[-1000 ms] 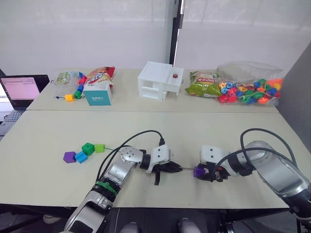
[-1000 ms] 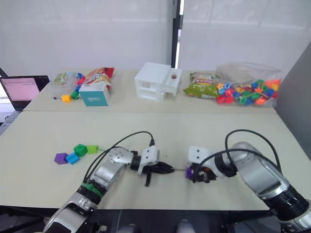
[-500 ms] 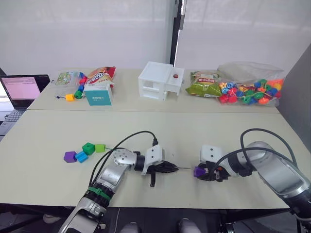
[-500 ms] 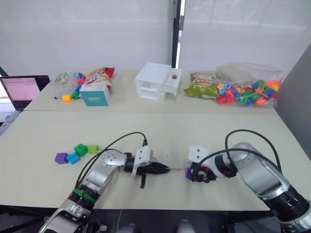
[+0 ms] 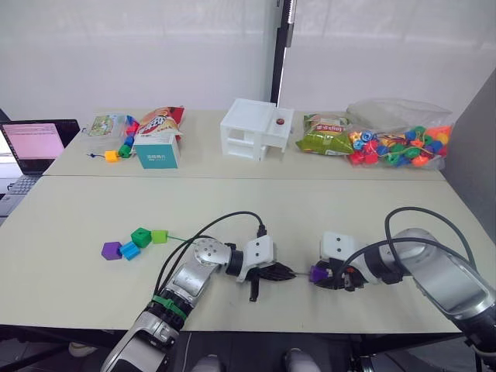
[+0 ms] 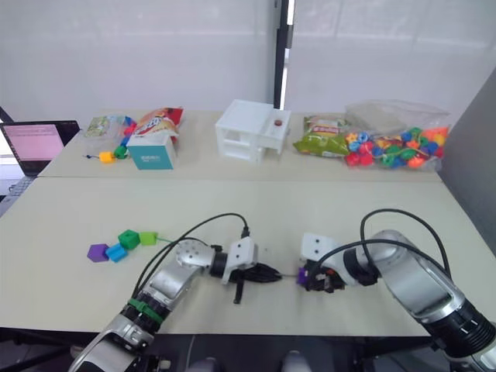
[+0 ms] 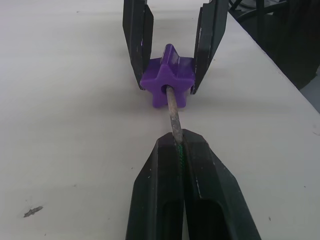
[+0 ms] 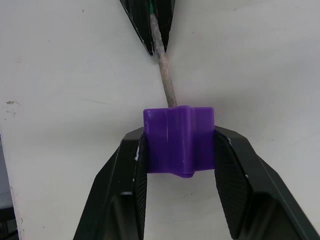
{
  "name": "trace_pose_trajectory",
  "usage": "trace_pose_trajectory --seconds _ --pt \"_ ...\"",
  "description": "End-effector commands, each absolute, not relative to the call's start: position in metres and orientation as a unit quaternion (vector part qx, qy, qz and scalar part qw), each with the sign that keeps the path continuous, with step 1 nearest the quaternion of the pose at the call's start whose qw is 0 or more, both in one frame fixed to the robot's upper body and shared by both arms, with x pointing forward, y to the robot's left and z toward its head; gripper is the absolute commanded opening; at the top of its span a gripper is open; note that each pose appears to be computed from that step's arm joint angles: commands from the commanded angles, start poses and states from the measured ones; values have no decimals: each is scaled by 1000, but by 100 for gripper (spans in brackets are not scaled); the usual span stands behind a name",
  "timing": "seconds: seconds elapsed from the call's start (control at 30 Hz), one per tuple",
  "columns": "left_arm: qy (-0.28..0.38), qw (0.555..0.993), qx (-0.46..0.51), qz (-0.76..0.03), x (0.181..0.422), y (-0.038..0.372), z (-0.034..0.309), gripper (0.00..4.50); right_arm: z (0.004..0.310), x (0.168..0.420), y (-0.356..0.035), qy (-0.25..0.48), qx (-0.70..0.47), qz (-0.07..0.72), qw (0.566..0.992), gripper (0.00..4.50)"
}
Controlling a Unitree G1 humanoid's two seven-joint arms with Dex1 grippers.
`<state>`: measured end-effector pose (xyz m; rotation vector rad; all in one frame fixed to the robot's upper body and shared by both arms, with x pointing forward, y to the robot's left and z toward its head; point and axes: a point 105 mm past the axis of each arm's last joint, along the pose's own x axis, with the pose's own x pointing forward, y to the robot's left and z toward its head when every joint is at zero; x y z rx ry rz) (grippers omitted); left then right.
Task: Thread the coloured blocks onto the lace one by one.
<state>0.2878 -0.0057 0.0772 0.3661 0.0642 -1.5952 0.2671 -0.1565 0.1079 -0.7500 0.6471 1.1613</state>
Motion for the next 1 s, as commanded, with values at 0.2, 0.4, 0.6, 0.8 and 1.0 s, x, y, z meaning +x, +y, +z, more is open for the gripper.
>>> trace_pose_trajectory --seconds 0.2,0.4,0.6,0.8,1.0 --pt "-19 679 157 -717 294 -42 94 0 110 267 -148 282 -334 531 726 136" --pt "-10 664 156 -732 288 -49 89 0 110 267 -146 279 -333 531 728 136" --pt "-11 668 165 -725 292 -38 91 156 108 265 -145 280 -330 530 729 136" --pt "2 686 210 -697 309 -4 88 232 107 265 -143 278 -329 530 730 136" --pt "-1 691 228 -686 314 13 89 232 107 265 -142 276 -328 532 730 136"
